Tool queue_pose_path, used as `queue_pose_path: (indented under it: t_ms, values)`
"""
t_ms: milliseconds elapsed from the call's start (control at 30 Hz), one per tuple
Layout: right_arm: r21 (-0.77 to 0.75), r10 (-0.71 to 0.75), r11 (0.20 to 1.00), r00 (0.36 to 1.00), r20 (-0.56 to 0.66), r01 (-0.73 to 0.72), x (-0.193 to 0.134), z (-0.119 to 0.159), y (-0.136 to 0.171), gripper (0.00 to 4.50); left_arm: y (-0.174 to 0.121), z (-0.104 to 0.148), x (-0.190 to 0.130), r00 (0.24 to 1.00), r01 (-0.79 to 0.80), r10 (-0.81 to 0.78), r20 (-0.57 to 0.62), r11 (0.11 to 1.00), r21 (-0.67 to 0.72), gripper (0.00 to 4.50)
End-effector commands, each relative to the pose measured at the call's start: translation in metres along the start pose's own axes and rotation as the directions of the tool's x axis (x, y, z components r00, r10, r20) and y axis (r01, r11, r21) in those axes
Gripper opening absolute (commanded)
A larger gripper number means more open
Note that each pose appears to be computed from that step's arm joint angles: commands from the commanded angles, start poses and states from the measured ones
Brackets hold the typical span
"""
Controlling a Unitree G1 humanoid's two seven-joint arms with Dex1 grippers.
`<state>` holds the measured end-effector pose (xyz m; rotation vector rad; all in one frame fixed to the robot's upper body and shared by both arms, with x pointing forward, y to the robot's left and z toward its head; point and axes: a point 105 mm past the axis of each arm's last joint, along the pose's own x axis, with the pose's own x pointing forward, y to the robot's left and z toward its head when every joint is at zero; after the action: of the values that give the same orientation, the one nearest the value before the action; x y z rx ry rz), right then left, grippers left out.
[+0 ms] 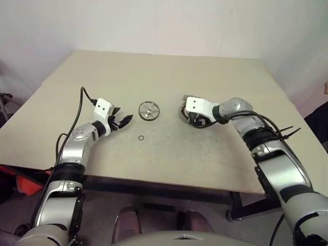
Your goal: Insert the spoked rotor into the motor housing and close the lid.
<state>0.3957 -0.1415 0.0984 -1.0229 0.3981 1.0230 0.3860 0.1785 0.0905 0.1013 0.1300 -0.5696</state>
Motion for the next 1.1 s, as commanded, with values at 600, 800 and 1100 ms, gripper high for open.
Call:
queue_pose_path:
  t_ms: [600,800,1100]
  values:
    - [-0.04,0.01,0.999,0.998,0.067,-0.008,-0.03,0.036,0.025,2.0,-0.003,0.014,0.005,0.999,0.018,-0.019,0.039,0.999,0.029,3.79]
    - [-0.025,0.066,0.998,0.997,0.038,-0.065,-0.023,0.025,0.045,2.0,-0.002,0.014,0.004,0.999,0.012,-0.013,0.039,1.0,0.028,3.79]
    - [0.0,0.109,0.994,0.993,0.04,-0.109,-0.019,0.024,0.057,2.0,0.0,0.014,0.003,0.999,0.008,-0.009,0.037,0.999,0.033,3.79]
